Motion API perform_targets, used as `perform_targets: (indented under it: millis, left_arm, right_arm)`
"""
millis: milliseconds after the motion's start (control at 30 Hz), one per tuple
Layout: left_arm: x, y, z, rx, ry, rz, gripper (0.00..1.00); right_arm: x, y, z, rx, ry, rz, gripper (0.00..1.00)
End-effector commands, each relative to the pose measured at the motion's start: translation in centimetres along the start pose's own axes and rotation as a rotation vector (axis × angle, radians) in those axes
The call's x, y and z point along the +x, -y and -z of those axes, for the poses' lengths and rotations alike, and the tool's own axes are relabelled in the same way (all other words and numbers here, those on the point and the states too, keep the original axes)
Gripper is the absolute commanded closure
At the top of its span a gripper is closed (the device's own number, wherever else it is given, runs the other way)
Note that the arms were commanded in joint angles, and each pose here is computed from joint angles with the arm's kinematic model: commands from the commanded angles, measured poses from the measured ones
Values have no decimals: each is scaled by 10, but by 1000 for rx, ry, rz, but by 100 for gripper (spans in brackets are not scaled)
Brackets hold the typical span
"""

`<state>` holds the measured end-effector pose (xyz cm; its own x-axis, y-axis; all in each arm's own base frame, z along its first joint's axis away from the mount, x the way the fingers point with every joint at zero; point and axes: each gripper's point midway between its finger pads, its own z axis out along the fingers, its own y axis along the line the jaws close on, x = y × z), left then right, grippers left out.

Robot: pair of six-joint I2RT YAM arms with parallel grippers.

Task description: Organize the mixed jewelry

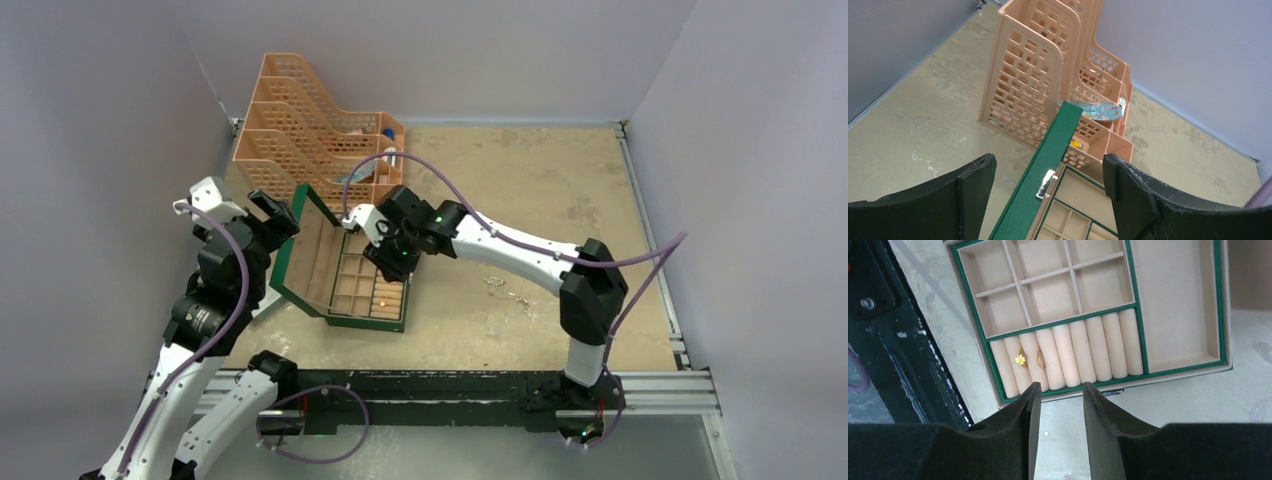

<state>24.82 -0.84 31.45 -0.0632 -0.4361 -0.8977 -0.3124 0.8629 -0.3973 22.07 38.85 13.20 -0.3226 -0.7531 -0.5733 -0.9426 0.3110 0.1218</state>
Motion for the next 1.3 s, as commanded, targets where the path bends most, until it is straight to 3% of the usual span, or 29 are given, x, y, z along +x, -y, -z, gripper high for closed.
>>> perform_targets:
  millis: [0, 233, 367, 633, 867, 1267]
  left_arm:
    - [1, 23, -5, 102, -9, -26, 22]
    - [0, 76, 14, 401, -82, -82, 21]
    - [14, 101, 29, 560, -176, -124, 19]
    - [49, 126, 35, 671, -412, -186, 19]
    - [90, 154, 35, 845, -550, -171, 19]
    - [125, 162, 18, 858, -637, -150, 25]
  right_arm:
    - [-26, 14, 26, 133, 186, -111, 61]
    - [-40, 54, 88, 372, 571, -471, 53]
    - [-16, 87, 111, 472, 683, -702, 49]
    - [39, 111, 108, 621, 628, -920, 45]
    - [94, 117, 92, 728, 535, -1089, 44]
    - [179, 148, 79, 900, 385, -1269, 51]
